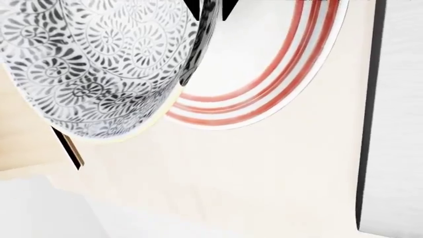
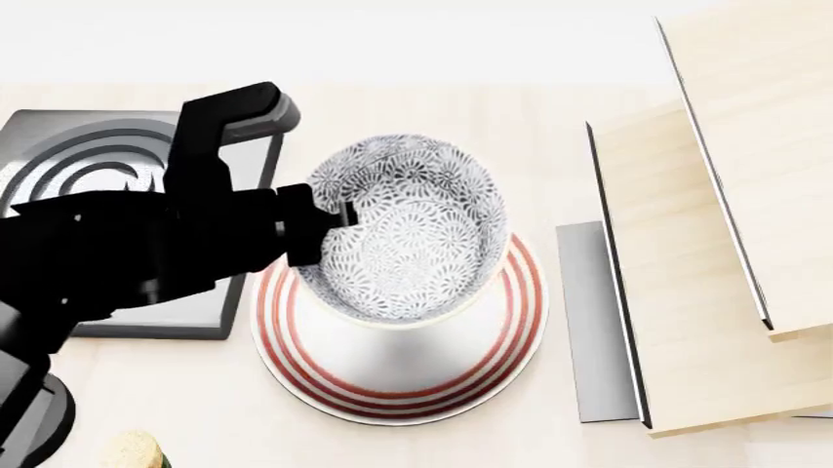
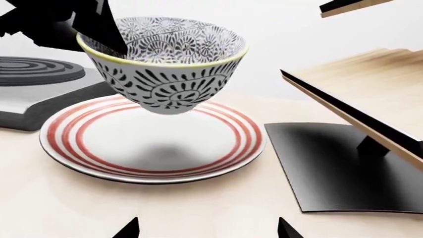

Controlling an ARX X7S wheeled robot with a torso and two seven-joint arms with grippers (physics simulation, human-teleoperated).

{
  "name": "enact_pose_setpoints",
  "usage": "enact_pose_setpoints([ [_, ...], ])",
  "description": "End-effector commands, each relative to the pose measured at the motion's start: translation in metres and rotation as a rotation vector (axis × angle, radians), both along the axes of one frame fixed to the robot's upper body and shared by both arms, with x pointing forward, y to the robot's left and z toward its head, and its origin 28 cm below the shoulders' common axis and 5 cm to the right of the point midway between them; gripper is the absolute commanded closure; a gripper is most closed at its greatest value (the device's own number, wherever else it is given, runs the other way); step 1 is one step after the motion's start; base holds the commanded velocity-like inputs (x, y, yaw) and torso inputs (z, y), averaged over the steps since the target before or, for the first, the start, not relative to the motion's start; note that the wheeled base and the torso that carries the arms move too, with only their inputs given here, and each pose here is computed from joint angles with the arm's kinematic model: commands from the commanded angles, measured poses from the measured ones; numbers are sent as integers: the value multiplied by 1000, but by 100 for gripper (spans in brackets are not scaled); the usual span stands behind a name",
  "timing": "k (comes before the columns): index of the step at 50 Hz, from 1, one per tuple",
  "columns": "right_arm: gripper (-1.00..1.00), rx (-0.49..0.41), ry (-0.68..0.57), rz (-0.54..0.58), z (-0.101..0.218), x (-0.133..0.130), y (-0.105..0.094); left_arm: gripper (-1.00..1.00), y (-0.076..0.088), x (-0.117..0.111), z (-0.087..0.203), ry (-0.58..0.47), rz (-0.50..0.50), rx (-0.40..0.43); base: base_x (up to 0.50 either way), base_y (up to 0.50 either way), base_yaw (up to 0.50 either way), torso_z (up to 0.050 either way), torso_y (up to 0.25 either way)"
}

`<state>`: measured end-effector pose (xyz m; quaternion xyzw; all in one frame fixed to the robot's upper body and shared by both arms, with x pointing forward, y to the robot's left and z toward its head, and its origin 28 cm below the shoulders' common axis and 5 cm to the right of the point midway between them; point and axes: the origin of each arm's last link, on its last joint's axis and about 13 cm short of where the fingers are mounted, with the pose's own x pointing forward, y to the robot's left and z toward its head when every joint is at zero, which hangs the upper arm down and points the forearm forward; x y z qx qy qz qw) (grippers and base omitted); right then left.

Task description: Pick up the akita bowl and put it on the plate.

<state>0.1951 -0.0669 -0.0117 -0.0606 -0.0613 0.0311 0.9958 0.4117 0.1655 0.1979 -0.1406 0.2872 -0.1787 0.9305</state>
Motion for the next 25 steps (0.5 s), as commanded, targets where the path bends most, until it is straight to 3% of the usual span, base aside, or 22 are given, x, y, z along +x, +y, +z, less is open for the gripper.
enact_pose_setpoints([
  [1, -100, -4, 8, -3, -2, 1, 0, 100, -3, 0, -4, -6, 9, -36, 0, 0, 0, 0, 0],
  [25, -100, -3, 10, 2, -3, 0, 1, 100, -7, -3, -21, 8, 31, -44, 0, 0, 0, 0, 0],
])
